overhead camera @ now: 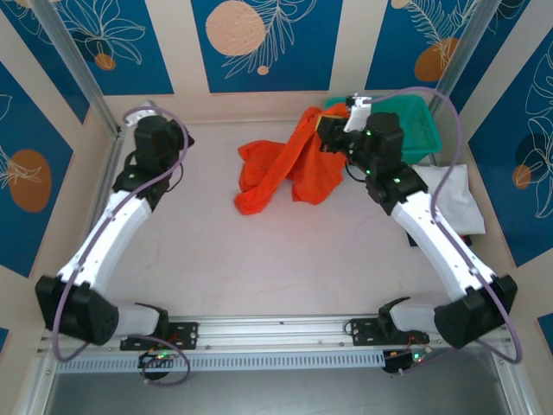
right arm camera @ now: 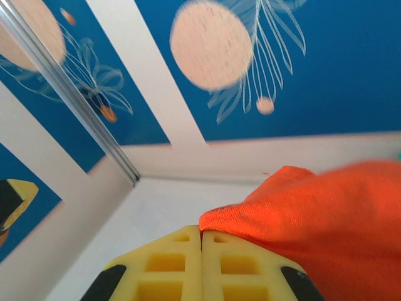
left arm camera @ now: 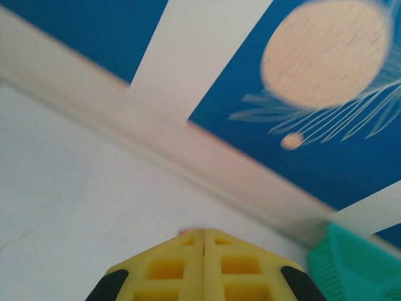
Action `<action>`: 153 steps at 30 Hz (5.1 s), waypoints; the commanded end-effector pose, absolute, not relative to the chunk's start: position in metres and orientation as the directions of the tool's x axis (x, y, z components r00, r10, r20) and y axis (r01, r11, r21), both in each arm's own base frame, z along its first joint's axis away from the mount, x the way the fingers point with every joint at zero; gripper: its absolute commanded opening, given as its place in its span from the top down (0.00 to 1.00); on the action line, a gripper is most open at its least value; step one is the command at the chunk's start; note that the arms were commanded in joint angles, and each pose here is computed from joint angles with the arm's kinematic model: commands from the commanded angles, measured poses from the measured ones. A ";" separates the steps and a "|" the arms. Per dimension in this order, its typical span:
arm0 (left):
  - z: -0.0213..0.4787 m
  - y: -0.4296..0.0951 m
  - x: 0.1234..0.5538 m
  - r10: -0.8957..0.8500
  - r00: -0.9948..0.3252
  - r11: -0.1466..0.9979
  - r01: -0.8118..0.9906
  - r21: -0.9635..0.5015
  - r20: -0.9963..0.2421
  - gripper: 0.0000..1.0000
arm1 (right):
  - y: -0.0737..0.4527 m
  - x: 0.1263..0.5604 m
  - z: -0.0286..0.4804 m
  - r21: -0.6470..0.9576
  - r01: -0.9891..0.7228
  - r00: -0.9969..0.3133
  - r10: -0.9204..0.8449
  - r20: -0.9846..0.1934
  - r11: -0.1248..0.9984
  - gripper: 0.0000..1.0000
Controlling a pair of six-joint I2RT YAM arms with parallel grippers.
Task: Fold and stack the t-shirts
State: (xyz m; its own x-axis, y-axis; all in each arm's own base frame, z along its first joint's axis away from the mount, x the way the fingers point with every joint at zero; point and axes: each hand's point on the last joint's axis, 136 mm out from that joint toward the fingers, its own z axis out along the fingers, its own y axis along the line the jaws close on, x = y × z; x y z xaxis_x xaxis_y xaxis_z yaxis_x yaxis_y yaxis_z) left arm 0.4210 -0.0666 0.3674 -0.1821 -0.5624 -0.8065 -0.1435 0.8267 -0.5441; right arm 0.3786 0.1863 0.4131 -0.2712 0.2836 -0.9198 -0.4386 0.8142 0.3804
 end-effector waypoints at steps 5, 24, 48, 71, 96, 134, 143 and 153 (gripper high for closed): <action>0.321 -0.074 0.401 -0.518 -0.326 0.854 -0.141 -0.501 -0.791 0.52 | 0.169 0.396 0.385 0.368 -0.369 -0.321 0.254 -0.912 0.853 1.00; 0.090 -0.269 0.341 -0.566 -0.771 0.704 -0.266 -0.659 -0.293 0.26 | 0.106 0.414 0.318 0.465 -0.146 -0.426 0.369 -0.826 0.873 1.00; 0.171 -0.241 0.410 -0.626 -0.621 0.692 -0.161 -0.704 -0.473 1.00 | 0.106 0.375 0.388 0.450 -0.305 -0.305 0.361 -0.881 0.839 1.00; 0.446 -0.107 0.358 -0.454 -0.144 0.886 0.029 -0.462 -0.879 1.00 | 0.135 0.279 0.534 0.191 -0.599 0.057 0.279 -0.959 0.778 1.00; 0.511 -0.009 0.412 -0.519 -0.001 0.854 -0.051 -0.518 -0.855 1.00 | 0.197 0.385 0.558 0.157 -0.677 0.009 0.221 -0.975 0.719 1.00; 0.090 0.007 0.372 -0.701 -0.493 0.701 -0.609 -0.371 -0.515 0.01 | 0.248 0.459 0.089 0.334 -0.158 -0.839 0.053 -0.542 0.929 0.48; 0.092 0.013 0.362 -0.706 -0.485 0.695 -0.615 -0.372 -0.517 0.01 | 0.254 0.478 0.093 0.336 -0.169 -0.835 0.046 -0.548 0.927 0.93; 0.093 0.012 0.366 -0.716 -0.476 0.687 -0.609 -0.396 -0.511 0.01 | 0.263 0.440 0.157 0.362 -0.312 -0.721 0.029 -0.692 0.878 1.00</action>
